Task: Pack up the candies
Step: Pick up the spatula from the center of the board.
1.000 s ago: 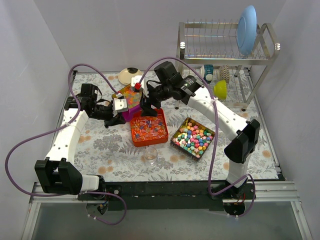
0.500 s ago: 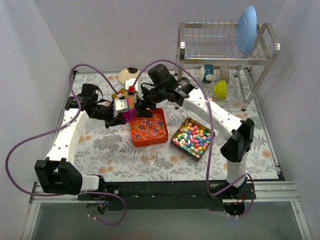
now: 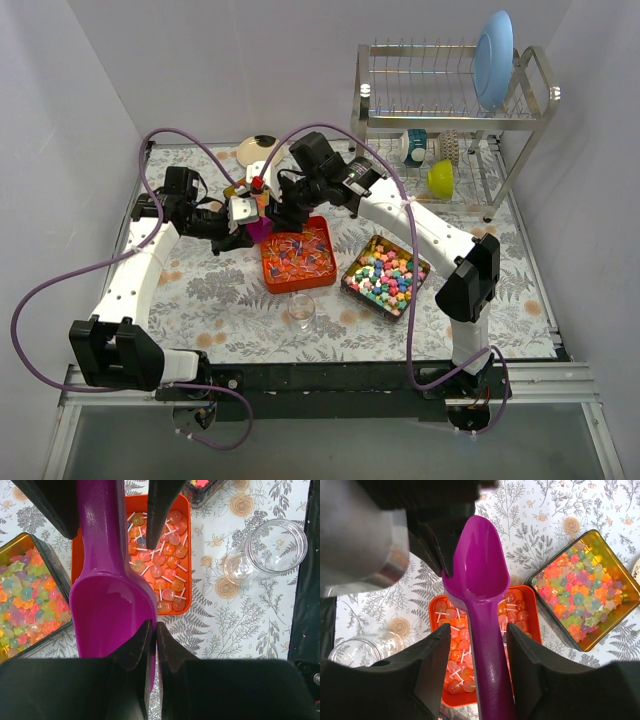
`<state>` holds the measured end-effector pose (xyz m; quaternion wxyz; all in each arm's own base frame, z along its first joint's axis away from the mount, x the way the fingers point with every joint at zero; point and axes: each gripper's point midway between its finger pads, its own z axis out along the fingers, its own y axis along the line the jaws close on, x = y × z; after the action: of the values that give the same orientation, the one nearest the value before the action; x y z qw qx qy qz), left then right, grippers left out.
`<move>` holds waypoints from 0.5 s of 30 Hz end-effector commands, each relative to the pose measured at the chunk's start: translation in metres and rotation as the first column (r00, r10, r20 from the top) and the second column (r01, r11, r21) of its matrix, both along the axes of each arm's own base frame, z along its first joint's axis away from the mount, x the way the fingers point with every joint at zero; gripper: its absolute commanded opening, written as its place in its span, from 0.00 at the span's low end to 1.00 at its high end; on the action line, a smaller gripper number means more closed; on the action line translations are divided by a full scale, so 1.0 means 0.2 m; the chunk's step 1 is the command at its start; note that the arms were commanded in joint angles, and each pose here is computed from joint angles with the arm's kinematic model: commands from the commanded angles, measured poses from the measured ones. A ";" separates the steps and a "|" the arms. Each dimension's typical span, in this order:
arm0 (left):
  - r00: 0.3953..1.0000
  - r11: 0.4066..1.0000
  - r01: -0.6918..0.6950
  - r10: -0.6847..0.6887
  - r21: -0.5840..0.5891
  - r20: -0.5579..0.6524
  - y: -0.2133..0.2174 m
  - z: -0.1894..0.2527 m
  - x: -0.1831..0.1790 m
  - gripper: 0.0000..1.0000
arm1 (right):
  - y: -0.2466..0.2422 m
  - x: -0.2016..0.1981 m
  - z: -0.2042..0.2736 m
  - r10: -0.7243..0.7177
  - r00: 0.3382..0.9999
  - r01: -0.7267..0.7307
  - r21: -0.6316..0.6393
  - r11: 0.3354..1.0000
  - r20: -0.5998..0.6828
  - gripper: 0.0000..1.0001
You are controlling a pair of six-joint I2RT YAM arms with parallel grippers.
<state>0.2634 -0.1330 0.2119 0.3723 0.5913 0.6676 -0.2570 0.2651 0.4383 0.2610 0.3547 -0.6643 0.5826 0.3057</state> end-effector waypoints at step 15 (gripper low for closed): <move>0.990 0.999 0.012 -0.007 -0.035 0.140 -0.02 0.11 0.00 0.00 | -0.07 0.04 -0.06 -0.020 0.999 0.022 -0.041 0.999 0.034 0.46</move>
<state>0.2626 -0.1307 0.2079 0.3805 0.5941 0.6660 -0.2423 0.2715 0.4315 0.2393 0.3459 -0.6748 0.5879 0.2817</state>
